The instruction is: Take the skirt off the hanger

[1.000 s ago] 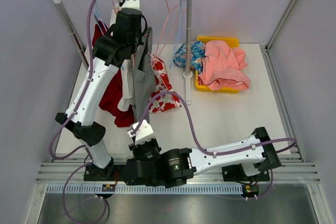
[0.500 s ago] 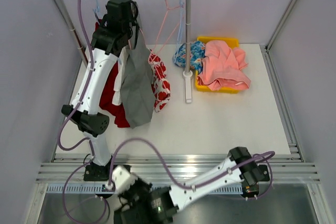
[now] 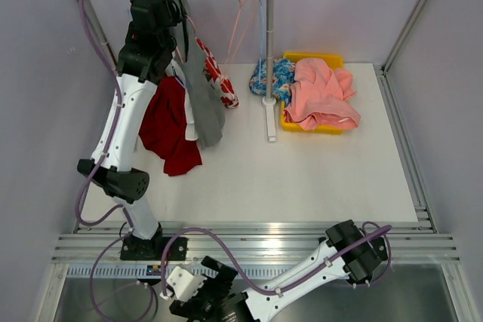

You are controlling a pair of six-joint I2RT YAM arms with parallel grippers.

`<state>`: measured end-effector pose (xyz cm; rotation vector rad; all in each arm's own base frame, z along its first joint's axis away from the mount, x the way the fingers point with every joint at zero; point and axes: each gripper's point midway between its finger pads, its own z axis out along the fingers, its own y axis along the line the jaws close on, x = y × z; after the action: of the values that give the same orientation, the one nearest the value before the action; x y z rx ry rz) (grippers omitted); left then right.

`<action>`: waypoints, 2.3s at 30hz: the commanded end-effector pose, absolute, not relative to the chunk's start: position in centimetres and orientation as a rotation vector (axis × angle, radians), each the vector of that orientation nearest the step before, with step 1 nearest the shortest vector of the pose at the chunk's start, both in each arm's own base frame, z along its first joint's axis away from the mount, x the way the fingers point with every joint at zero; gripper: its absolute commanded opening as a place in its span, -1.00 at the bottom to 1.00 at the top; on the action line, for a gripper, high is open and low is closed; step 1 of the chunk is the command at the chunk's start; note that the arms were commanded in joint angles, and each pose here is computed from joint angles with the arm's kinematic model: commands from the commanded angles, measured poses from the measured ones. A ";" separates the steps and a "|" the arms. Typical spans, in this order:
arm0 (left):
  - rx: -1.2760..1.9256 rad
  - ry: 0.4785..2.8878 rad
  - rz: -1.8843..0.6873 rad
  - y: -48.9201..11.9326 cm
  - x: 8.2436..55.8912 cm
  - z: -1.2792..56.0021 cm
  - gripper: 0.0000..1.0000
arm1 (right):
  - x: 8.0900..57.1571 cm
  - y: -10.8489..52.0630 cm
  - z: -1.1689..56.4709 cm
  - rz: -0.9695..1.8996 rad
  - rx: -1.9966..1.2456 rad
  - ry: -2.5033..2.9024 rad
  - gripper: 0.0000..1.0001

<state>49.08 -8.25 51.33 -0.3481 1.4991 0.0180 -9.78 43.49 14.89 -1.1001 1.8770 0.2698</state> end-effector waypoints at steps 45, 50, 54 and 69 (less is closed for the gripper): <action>-0.211 1.515 -0.530 -13.2 27.4 58.1 -1.00 | 10.4 47.7 37.4 0.286 -0.403 1.521 -0.77; -0.220 1.482 -0.578 -13.2 26.8 59.0 -1.00 | 10.3 46.7 35.5 0.311 -0.339 1.555 -1.00; -0.250 1.446 -0.523 -12.1 27.1 59.7 -1.00 | 7.8 46.3 33.9 0.370 -0.358 1.578 -1.00; -0.420 1.168 -0.181 -8.1 33.8 65.9 -1.00 | -11.9 51.1 24.8 0.434 -0.873 1.524 -1.00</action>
<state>35.01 -11.53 58.33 -0.2250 1.4491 -0.1273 -12.75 51.10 23.36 -0.9224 1.4803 0.3970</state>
